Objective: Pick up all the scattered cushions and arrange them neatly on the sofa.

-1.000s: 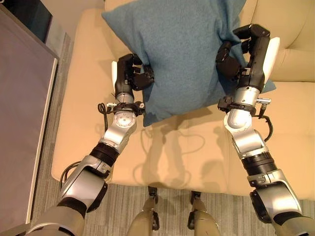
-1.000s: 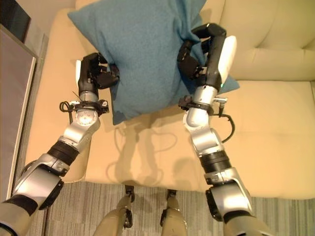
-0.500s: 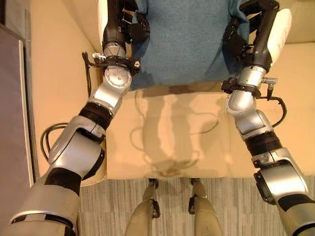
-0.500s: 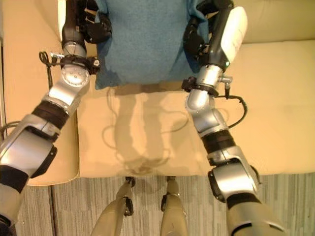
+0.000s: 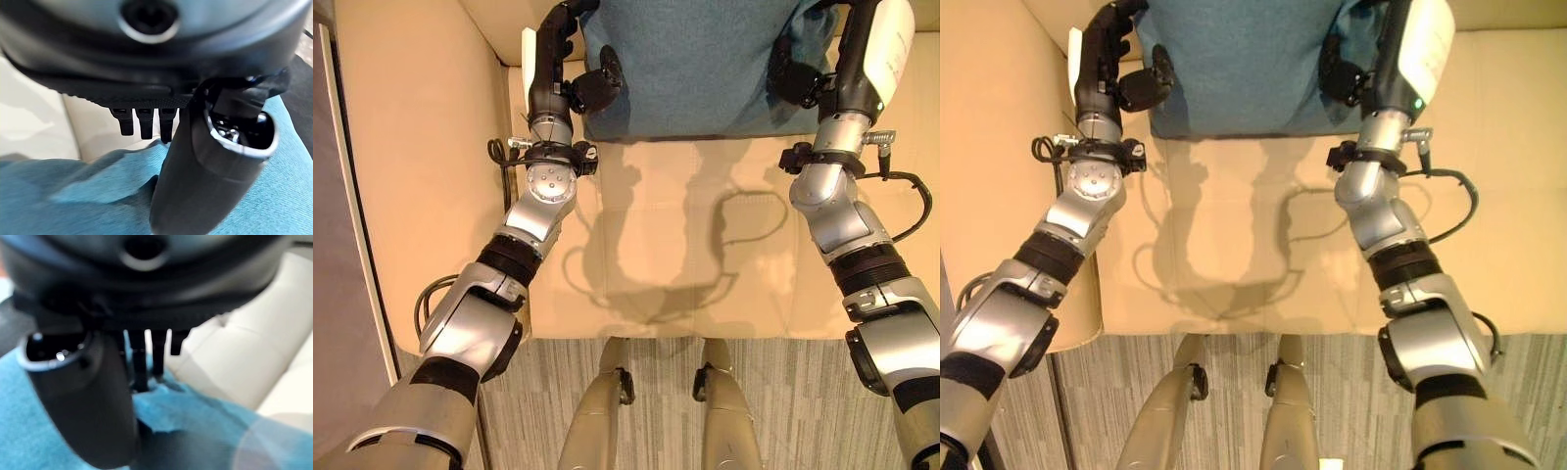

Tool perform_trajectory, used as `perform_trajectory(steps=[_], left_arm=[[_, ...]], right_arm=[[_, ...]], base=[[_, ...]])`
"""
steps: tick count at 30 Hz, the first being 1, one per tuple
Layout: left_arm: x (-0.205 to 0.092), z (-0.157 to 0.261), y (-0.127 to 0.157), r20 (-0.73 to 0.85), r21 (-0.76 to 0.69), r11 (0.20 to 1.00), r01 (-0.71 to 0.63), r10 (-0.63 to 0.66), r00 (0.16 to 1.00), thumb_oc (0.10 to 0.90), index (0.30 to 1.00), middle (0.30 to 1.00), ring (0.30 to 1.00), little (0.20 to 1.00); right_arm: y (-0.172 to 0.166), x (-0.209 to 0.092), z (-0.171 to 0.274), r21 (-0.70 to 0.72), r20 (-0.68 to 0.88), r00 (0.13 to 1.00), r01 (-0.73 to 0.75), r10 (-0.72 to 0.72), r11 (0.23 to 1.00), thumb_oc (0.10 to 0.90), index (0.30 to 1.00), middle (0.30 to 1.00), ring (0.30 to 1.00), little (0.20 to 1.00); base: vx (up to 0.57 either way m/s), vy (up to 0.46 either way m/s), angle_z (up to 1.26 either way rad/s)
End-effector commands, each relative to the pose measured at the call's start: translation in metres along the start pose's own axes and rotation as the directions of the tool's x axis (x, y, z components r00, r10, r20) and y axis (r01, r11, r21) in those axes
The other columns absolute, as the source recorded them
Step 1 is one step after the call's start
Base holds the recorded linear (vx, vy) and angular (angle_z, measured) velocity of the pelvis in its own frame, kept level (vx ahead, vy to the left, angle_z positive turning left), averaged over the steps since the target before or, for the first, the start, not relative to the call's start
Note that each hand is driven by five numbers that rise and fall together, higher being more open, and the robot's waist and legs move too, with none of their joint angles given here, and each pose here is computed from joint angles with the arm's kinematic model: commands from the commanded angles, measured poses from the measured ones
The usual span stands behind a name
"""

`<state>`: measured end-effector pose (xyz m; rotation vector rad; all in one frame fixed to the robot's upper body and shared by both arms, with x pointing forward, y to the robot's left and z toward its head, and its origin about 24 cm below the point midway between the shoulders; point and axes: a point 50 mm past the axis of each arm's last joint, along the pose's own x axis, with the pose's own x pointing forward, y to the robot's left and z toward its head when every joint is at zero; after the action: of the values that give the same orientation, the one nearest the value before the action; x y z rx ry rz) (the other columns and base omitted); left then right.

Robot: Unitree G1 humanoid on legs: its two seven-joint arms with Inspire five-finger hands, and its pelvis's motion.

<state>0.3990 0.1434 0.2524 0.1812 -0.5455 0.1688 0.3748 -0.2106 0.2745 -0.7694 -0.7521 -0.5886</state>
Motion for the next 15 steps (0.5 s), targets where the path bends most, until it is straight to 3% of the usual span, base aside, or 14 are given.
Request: perform_trajectory(steps=[1, 2, 5, 7, 9, 12, 13, 14, 15], left_arm=[[0.011, 0.013, 0.019, 0.092, 0.049, 0.998, -0.042, 0.037, 0.995, 0.800, 0.900, 0.900, 0.900, 0.900], [0.002, -0.008, 0.045, 0.035, 0.089, 0.992, -0.089, 0.086, 0.996, 0.800, 0.900, 0.900, 0.900, 0.900], [-0.011, -0.027, 0.061, -0.015, 0.100, 0.988, -0.117, 0.119, 0.993, 0.800, 0.900, 0.900, 0.900, 0.900], [-0.037, -0.053, 0.084, -0.088, 0.092, 0.984, -0.155, 0.163, 0.983, 0.800, 0.900, 0.900, 0.900, 0.900], [-0.049, -0.064, 0.089, -0.118, 0.099, 0.982, -0.160, 0.171, 0.978, 0.800, 0.900, 0.900, 0.900, 0.900], [-0.088, -0.094, 0.095, -0.226, 0.068, 0.986, -0.155, 0.167, 0.960, 0.800, 0.900, 0.900, 0.900, 0.900], [-0.112, -0.109, 0.098, -0.289, 0.044, 0.986, -0.162, 0.168, 0.943, 0.800, 0.900, 0.900, 0.900, 0.900], [-0.114, -0.109, 0.098, -0.292, 0.045, 0.986, -0.160, 0.166, 0.942, 0.800, 0.900, 0.900, 0.900, 0.900], [-0.141, -0.122, 0.101, -0.353, 0.030, 0.987, -0.157, 0.158, 0.922, 0.800, 0.900, 0.900, 0.900, 0.900]], right_arm=[[-0.019, 0.015, 0.022, 0.077, 0.115, 0.990, 0.073, -0.082, 0.994, 0.800, 0.900, 0.900, 0.900, 0.900], [-0.023, 0.003, 0.001, 0.060, 0.068, 0.996, 0.055, -0.059, 0.997, 0.800, 0.900, 0.900, 0.900, 0.900], [-0.029, -0.010, -0.015, 0.060, 0.023, 0.999, 0.048, -0.049, 0.997, 0.800, 0.900, 0.900, 0.900, 0.900], [-0.035, -0.037, -0.046, 0.053, -0.080, 0.997, 0.011, -0.007, 0.999, 0.800, 0.900, 0.900, 0.900, 0.900], [-0.037, -0.050, -0.056, 0.061, -0.124, 0.992, -0.005, 0.012, 0.998, 0.800, 0.900, 0.900, 0.900, 0.900], [-0.038, -0.090, -0.081, 0.110, -0.242, 0.967, -0.057, 0.083, 0.992, 0.800, 0.900, 0.900, 0.900, 0.900], [-0.038, -0.116, -0.094, 0.145, -0.314, 0.940, -0.093, 0.135, 0.985, 0.800, 0.900, 0.900, 0.900, 0.900], [-0.038, -0.117, -0.095, 0.145, -0.316, 0.939, -0.095, 0.137, 0.985, 0.800, 0.900, 0.900, 0.900, 0.900], [-0.040, -0.145, -0.106, 0.184, -0.385, 0.902, -0.130, 0.193, 0.974, 0.800, 0.900, 0.900, 0.900, 0.900]], base=[[-0.03, -0.075, -0.05], [-0.02, -0.038, -0.06], [-0.02, -0.052, -0.04], [-0.01, -0.077, 0.02], [0.00, -0.054, 0.09], [0.02, -0.076, 0.13], [0.02, -0.074, 0.16], [0.03, -0.101, 0.21], [0.04, -0.078, 0.22]])
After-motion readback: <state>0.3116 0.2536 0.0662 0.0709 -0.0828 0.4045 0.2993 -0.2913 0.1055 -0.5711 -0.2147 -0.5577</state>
